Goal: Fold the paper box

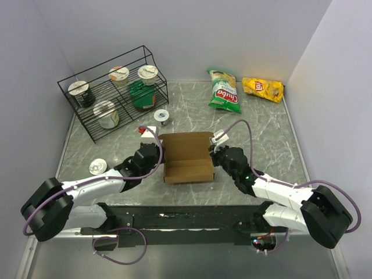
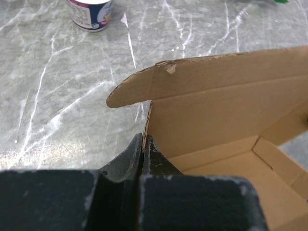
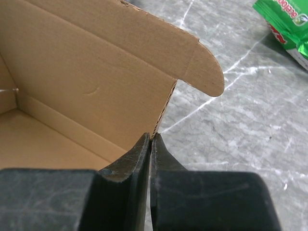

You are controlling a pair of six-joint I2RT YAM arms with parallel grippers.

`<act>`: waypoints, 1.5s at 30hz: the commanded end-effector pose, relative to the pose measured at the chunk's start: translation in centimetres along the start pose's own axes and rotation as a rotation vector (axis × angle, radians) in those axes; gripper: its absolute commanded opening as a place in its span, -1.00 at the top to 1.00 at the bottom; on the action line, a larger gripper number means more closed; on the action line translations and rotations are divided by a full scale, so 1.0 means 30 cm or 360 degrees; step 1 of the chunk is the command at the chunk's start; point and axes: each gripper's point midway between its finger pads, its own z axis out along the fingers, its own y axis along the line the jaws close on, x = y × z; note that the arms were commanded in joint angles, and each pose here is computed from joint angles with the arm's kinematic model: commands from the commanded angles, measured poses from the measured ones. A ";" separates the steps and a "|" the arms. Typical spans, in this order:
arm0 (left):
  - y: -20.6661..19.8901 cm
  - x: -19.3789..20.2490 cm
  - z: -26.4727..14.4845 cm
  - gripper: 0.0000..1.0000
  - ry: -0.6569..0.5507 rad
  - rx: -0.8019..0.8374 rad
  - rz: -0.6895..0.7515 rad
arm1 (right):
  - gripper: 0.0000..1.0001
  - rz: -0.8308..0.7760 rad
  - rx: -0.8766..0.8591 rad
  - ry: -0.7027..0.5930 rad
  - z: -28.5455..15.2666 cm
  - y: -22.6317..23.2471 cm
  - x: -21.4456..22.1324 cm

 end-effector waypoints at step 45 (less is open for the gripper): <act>-0.302 -0.036 -0.195 0.98 -0.0163 0.0840 0.0710 | -0.30 0.0395 -0.0053 0.0124 -0.202 -0.115 -0.099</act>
